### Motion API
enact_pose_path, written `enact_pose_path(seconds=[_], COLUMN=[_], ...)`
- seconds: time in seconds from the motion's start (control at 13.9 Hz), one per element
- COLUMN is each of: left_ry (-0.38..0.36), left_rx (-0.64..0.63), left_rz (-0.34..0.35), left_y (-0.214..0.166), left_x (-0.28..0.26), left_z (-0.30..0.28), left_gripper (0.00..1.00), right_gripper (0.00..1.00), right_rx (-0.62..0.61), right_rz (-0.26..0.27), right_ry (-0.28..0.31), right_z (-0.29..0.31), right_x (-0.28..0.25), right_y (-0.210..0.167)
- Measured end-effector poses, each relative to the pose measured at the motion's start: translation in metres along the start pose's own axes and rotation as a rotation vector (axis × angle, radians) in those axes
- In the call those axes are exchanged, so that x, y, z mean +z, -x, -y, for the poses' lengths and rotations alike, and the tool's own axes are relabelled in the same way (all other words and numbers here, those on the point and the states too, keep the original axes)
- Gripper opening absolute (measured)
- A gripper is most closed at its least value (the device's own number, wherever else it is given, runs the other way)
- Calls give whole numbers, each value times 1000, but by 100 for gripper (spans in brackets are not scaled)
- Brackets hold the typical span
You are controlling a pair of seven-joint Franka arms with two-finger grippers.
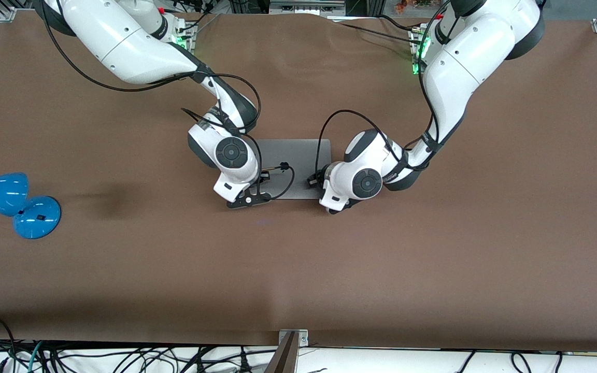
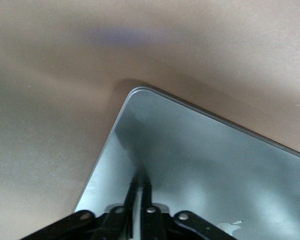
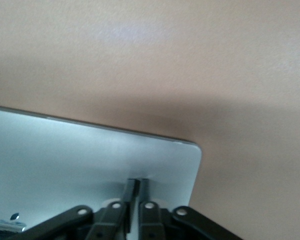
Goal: Close laptop with both arms from behind
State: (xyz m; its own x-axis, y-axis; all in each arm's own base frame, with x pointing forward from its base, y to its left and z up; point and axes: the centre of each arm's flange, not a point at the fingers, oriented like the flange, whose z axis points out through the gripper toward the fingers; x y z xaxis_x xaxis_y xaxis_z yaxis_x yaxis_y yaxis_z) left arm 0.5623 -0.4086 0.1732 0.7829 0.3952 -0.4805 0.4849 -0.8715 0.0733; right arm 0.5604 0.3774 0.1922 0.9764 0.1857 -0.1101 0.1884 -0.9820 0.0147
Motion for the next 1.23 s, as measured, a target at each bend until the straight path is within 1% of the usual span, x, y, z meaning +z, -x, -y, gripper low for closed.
enact_pose_path(seconds=[0.07,0.22,0.29,0.36,0.43,0.51,0.58,0.65,0.72,0.87,1.01,1.23], left_ry=[3,-1,-17,-43,-79,-117,-154,-190,-217,-244,-255,-280], left_rx=[1,2,1,5,22,63,120,176,214,251,288,353], left_rz=[-9,-29,-26,-22,-22,-28,-40,-59,-83,-137,-192,-248], left_y=[-2,-9,-9,-5,4,18,33,45,53,66,78,87], left_x=[-3,-15,-27,-43,-65,-93,-124,-158,-191,-249,-287,-330], left_z=[0,2,4,6,9,13,18,28,41,68,95,150], left_gripper=[26,44,55,66,75,84,95,100,100,100,100,100], right_gripper=[25,45,57,66,78,87,99,100,100,100,100,100], right_rx=[7,29,40,51,60,70,80,91,108,134,121,113], right_rz=[-5,-19,-23,-24,-24,-23,-21,-21,-20,-9,12,41], right_ry=[-3,-10,-11,-9,-5,3,15,27,33,17,5,36], right_z=[-4,-15,-22,-29,-35,-42,-50,-58,-67,-86,-112,-156], right_x=[-2,-9,-13,-17,-21,-28,-36,-46,-56,-76,-98,-132], right_y=[-3,-12,-16,-20,-22,-23,-25,-25,-26,-28,-29,-25])
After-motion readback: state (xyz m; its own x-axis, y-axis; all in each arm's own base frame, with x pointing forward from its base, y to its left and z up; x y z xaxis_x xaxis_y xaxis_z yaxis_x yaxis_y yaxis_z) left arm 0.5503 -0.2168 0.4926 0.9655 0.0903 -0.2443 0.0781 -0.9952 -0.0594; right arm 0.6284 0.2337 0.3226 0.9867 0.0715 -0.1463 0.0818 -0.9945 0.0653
